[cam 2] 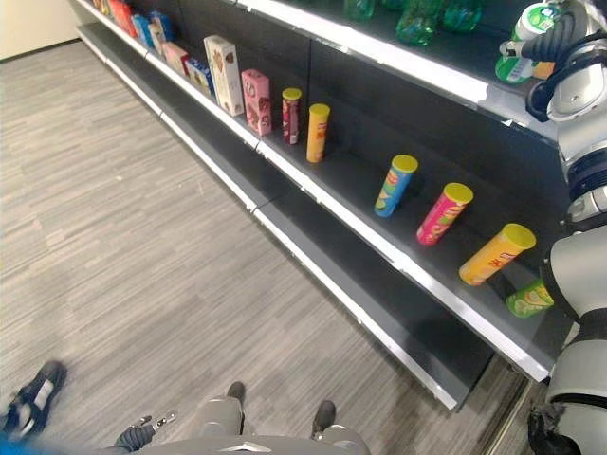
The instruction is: Put the goods on the table back onto the shelves and tidy them up.
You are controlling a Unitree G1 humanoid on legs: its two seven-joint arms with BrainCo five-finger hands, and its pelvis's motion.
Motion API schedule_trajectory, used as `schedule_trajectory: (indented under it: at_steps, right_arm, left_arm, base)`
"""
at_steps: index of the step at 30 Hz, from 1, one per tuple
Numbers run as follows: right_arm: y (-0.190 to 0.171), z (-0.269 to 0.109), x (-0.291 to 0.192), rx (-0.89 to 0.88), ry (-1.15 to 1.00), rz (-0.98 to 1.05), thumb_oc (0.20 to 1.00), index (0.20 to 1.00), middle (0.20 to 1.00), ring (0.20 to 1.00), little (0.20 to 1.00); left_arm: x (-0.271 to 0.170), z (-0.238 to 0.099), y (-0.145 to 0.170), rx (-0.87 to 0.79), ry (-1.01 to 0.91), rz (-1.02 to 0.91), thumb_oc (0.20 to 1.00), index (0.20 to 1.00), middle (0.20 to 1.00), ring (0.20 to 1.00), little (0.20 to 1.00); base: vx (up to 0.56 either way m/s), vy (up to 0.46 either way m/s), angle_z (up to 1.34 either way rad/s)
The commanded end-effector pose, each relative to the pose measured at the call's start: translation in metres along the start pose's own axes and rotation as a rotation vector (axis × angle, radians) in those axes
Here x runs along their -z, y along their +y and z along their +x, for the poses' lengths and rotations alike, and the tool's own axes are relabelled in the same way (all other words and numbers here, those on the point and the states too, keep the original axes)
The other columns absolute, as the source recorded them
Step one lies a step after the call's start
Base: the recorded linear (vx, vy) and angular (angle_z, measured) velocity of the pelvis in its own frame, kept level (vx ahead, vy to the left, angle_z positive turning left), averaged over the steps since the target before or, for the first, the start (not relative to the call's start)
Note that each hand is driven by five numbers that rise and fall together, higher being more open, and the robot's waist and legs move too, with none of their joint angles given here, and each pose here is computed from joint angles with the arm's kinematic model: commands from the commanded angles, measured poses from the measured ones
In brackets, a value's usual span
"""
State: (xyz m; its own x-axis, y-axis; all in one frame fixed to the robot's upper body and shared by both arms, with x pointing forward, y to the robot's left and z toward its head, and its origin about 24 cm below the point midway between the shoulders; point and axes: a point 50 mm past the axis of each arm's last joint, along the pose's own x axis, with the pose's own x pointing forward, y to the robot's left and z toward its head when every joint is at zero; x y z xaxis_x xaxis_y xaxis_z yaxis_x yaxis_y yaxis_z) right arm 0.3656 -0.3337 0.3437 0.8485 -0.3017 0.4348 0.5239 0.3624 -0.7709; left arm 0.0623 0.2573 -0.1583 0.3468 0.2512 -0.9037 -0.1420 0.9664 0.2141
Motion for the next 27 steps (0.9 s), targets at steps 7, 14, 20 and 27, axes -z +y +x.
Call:
schedule_trajectory:
  at_steps: [7,14,20,27]
  right_arm:
    - [-0.005,0.004,-0.016,0.001,-0.039,-0.030,0.200,0.200,0.200,0.200,0.200]
    - [0.004,0.003,-0.015,-0.034,-0.046,-0.046,0.200,0.200,0.200,0.200,0.200]
    - [-0.006,0.004,-0.017,-0.014,-0.052,-0.073,0.200,0.200,0.200,0.200,0.200]
    - [-0.015,0.003,-0.005,-0.006,-0.014,-0.109,0.200,0.200,0.200,0.200,0.200]
  left_arm:
    - [0.014,-0.006,0.023,-0.037,0.026,0.035,1.000,1.000,1.000,1.000,1.000]
    - [0.011,-0.005,0.025,-0.030,0.016,0.084,1.000,1.000,1.000,1.000,1.000]
    - [-0.011,-0.003,0.032,-0.040,-0.057,0.114,1.000,1.000,1.000,1.000,1.000]
    - [-0.032,-0.002,0.031,-0.027,-0.134,0.135,1.000,1.000,1.000,1.000,1.000]
  base:
    - [0.40,0.061,-0.41]
    - [0.28,0.130,-0.45]
    - [0.15,0.153,-0.42]
    - [0.06,0.036,-0.13]
